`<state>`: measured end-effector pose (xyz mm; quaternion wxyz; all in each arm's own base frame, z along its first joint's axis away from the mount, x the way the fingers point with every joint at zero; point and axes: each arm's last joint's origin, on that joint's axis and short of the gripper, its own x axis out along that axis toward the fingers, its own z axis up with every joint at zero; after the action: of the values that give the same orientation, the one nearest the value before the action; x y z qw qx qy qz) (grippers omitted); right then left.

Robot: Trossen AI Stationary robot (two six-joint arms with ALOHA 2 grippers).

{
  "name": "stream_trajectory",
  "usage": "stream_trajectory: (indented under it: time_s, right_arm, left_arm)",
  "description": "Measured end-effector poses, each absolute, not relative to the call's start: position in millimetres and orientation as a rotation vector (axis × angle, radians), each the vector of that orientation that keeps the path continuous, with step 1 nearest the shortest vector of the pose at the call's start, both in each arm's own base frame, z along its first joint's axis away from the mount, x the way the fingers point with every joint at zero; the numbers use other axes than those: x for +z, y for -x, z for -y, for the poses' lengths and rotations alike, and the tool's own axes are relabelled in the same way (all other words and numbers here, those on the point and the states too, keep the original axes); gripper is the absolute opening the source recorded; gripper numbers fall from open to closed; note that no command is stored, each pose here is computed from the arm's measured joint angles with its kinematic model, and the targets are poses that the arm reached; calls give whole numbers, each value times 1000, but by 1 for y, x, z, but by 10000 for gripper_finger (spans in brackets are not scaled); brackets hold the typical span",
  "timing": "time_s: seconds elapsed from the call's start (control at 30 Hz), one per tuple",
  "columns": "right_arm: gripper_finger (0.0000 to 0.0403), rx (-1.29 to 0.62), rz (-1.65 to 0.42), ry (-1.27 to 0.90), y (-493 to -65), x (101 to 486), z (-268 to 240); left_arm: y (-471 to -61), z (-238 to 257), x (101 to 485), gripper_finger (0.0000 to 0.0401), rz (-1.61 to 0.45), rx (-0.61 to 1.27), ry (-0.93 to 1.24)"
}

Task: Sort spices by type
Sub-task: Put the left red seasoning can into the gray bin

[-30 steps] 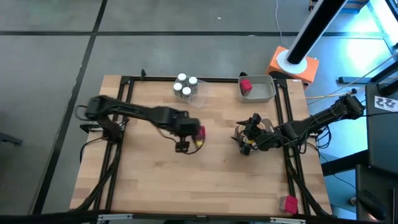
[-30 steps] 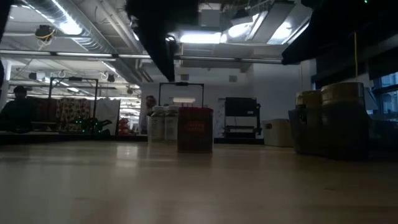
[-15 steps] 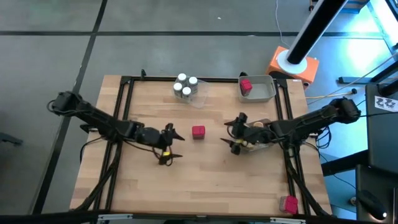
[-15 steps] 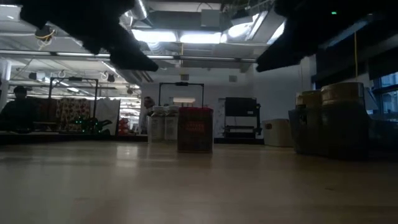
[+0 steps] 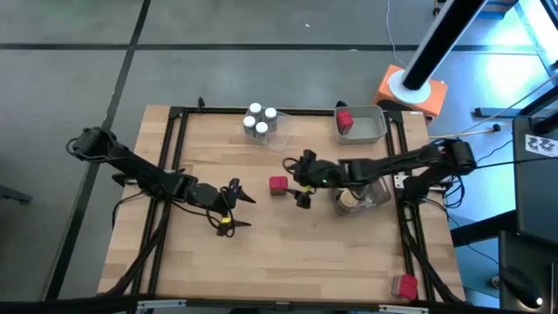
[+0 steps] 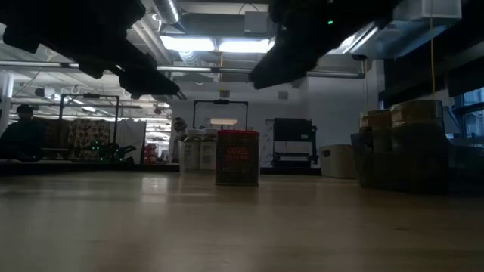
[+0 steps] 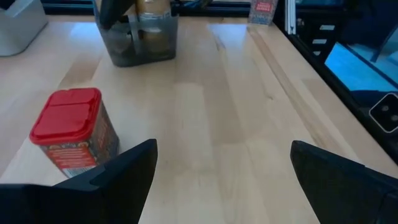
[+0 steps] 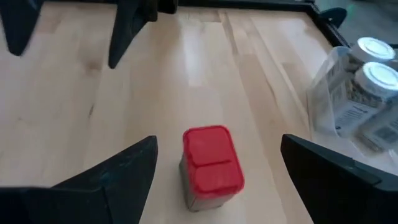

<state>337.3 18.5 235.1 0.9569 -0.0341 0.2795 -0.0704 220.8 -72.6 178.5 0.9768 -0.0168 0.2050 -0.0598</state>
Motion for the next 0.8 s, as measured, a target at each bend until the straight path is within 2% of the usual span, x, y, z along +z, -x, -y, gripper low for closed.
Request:
stream_trajectory:
  time_s: [0.3, 0.8]
  right_arm:
    - [340, -100, -649, 70, -366, 207, 4]
    - [339, -81, -773, 58, -379, 157, 8]
  left_arm:
    - [-221, 72, 178, 351, -419, -119, 33]
    - [-221, 72, 178, 351, -419, -125, 10]
